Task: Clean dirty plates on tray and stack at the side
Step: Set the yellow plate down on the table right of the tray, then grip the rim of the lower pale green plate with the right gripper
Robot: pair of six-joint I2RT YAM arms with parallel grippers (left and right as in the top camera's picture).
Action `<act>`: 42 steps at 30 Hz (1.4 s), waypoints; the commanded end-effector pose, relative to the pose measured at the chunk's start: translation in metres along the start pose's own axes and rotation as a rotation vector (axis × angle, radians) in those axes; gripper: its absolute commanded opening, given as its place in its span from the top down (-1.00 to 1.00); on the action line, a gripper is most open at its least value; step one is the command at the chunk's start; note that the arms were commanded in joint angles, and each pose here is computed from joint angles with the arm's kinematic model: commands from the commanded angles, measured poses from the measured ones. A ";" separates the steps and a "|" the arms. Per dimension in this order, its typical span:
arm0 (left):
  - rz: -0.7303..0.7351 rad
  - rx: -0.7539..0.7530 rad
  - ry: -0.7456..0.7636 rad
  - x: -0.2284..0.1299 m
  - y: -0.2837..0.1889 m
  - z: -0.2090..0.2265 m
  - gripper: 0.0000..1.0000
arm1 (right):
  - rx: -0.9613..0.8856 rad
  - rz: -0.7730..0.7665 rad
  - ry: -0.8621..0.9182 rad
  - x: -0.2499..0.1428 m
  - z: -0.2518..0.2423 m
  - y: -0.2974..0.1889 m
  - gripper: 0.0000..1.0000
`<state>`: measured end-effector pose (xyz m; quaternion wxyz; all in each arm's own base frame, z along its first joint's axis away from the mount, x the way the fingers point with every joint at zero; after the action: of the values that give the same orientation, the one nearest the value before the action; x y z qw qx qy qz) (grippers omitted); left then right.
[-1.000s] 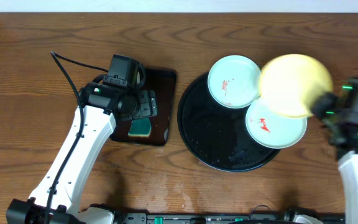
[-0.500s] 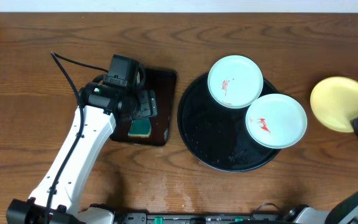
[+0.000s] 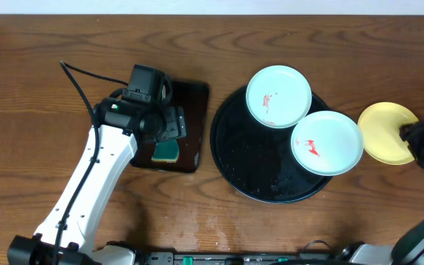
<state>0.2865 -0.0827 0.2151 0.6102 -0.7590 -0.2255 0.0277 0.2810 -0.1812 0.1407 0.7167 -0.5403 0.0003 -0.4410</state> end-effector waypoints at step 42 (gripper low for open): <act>-0.012 -0.005 0.008 0.004 -0.004 -0.002 -0.66 | -0.321 0.264 -0.505 -0.100 0.096 -0.013 0.98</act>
<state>0.2865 -0.0827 0.2151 0.6102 -0.7590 -0.2255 0.0277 0.2612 -0.0544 0.1274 0.6362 -0.7485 -0.0044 -0.1868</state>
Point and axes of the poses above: each gripper's point midway between its finger pads, its own y axis out along the fingers, its own z axis along the line the jaws close on, x = y × z, the point moved 7 cm from there along -y, back along the fingers, and after that the axes turned 12 degrees about -y, right-handed, at the moved point
